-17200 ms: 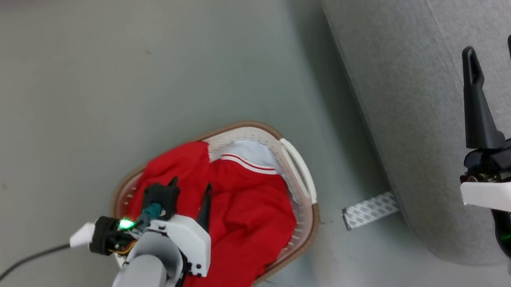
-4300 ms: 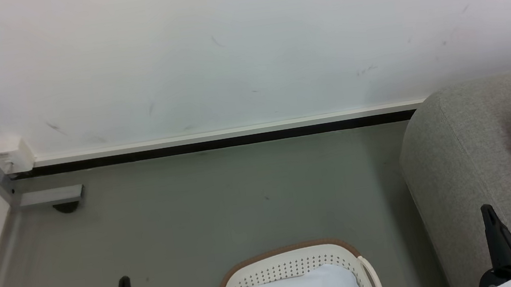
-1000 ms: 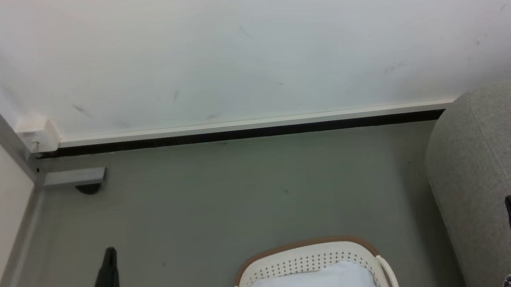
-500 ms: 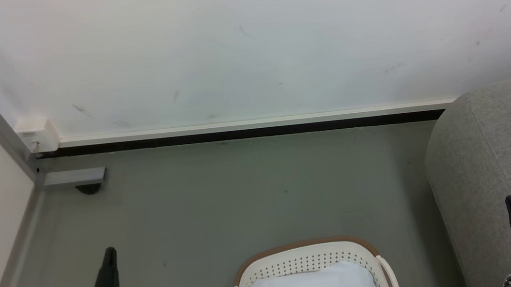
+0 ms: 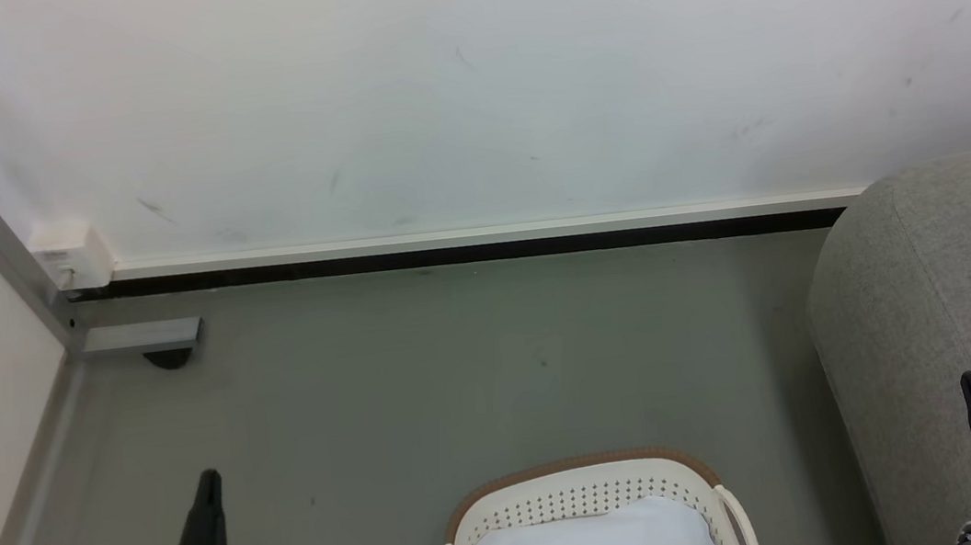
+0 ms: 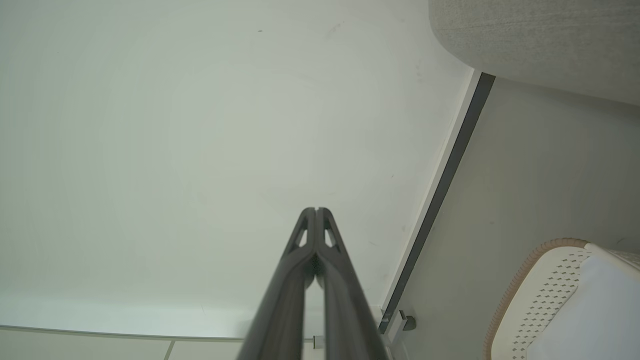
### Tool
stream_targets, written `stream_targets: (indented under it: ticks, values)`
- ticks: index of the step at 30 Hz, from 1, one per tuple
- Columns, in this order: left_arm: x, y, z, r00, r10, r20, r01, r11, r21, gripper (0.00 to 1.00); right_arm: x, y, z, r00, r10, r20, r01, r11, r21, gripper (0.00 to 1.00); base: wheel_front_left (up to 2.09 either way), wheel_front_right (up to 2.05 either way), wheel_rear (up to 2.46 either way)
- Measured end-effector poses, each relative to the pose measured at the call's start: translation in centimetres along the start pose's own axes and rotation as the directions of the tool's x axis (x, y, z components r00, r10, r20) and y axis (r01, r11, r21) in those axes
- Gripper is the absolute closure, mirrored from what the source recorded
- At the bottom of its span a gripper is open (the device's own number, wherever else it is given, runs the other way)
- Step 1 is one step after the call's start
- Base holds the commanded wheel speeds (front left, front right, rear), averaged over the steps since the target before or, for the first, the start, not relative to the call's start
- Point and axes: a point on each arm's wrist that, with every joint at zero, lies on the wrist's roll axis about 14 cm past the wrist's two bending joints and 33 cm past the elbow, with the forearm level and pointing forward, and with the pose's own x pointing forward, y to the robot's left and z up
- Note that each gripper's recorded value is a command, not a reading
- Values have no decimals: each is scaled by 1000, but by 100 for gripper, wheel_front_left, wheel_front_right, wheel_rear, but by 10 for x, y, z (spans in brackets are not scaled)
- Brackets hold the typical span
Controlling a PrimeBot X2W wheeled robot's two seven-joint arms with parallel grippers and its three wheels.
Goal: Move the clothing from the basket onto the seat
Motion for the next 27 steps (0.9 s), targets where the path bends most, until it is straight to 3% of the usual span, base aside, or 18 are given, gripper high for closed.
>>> stream_targets:
  ticks: [27]
  values:
    - [0, 0, 0, 1000, 0, 0, 0, 1000, 0, 100, 0, 0, 0, 1000, 0, -3, 0, 1000, 1, 100, 0, 0, 0]
